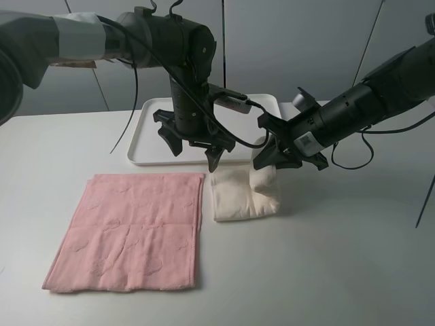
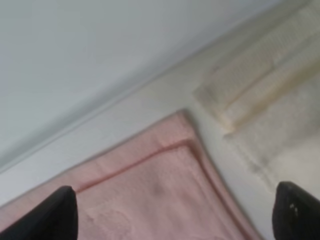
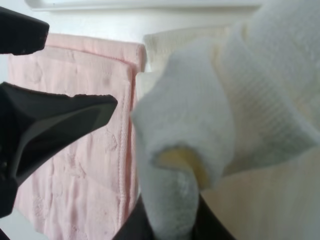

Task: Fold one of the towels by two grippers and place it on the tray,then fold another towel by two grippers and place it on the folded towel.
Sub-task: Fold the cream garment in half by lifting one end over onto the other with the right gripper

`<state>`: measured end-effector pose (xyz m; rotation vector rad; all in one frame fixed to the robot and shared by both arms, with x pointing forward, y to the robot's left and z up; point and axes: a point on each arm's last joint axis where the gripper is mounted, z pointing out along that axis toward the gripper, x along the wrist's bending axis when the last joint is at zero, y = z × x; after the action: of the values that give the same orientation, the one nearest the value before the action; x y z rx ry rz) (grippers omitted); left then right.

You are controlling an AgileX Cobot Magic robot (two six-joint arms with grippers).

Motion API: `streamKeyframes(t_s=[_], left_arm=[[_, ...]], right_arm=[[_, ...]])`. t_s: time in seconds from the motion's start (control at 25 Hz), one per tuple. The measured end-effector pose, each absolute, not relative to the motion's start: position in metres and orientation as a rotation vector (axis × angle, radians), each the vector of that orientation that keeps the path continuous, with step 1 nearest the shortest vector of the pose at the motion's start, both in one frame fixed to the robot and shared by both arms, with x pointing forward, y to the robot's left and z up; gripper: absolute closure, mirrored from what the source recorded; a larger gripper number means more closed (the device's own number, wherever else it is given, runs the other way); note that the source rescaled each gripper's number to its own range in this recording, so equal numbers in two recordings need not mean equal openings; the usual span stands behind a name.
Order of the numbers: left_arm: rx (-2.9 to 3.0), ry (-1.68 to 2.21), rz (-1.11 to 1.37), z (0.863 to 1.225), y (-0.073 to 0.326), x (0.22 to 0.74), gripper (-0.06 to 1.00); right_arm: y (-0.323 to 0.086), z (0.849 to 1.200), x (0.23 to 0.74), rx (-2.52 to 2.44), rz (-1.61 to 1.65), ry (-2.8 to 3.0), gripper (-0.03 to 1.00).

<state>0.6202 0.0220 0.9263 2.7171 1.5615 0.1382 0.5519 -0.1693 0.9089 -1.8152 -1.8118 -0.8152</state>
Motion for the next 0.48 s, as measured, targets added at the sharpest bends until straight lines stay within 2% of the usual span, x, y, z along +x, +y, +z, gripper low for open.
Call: streamKeyframes(t_s=[0.16,0.48], left_arm=[[2.704,1.547,0.163,0.939,0.032,0.626,-0.05],[2.539,1.59,0.185,0.995,0.082,0.647,-0.05]], right_arm=[[-0.169,0.909,0.552,-1.818,-0.823,-1.802,0.89],[-0.169,0.909,0.552,-1.81,-0.827,-1.808,0.89]])
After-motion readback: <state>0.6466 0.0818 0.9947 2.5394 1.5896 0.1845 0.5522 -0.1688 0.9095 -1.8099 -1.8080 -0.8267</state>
